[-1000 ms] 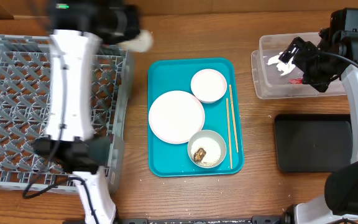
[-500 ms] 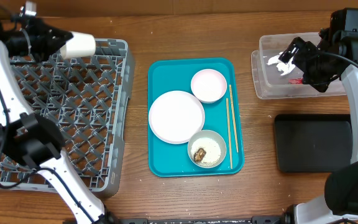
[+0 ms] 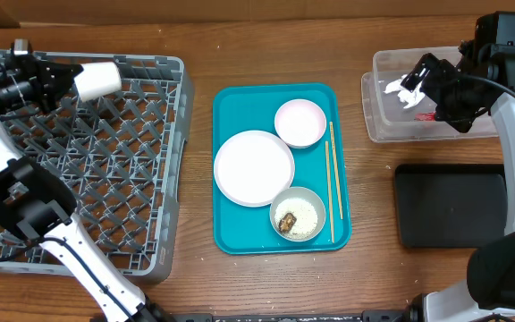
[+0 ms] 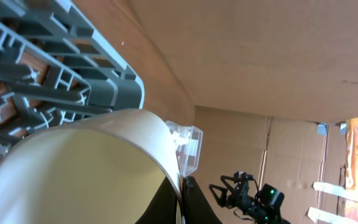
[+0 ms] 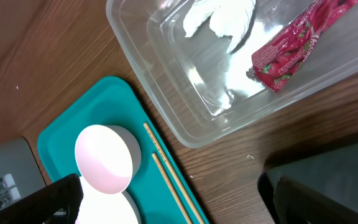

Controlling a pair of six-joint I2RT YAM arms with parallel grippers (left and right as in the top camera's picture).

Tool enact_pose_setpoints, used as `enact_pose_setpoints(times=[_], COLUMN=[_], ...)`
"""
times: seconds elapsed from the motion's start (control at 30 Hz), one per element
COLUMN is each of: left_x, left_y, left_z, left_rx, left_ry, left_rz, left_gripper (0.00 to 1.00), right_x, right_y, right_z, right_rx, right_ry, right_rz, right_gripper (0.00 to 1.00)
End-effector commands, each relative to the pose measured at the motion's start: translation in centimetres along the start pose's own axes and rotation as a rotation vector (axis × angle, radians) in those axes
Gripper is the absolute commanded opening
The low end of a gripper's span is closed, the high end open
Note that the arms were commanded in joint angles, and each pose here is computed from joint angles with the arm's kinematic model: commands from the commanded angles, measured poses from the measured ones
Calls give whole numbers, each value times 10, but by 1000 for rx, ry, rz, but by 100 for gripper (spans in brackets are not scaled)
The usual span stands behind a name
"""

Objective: Sort waste into correct bins and load items into the dishwasher
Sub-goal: 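Lift the white cup and carry it over the grey dish rack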

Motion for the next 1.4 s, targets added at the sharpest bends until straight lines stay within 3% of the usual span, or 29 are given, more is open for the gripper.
enact_pose_setpoints(times=[0.0, 0.1, 0.27, 0.57, 0.9, 1.2, 1.37], left_x=[-16, -29, -40, -41, -14, 9, 14], left_y=[3, 9, 33, 39, 13, 15, 32], left_z=[6, 9, 8, 11, 8, 5, -2], left_rx=[40, 46, 17, 36, 102, 133, 69], left_ry=[-37, -65, -75, -80, -36, 9, 41], left_rz=[-55, -31, 156, 213, 41, 108, 173], left_gripper=[4, 4, 4, 4, 4, 4, 4], right_x=[-3, -3, -3, -3, -3, -3, -3], right_y=[1, 1, 1, 1, 1, 1, 1], right_z=[1, 1, 1, 1, 1, 1, 1], right_rx=[2, 2, 2, 2, 2, 2, 2], right_ry=[-10, -10, -10, -10, -9, -10, -10], right_rz=[9, 9, 9, 9, 9, 9, 9], right_gripper=[100, 100, 100, 100, 100, 100, 100])
Point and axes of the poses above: each gripper's point midway between its finger pads, its own x axis out along the fingers, its own y axis along the line the jaws close on, z = x × y, the point moved 6 cm from there along -x, back along the fingers, and after that the axes turned 1 degree about x, right-handed, at the moved point
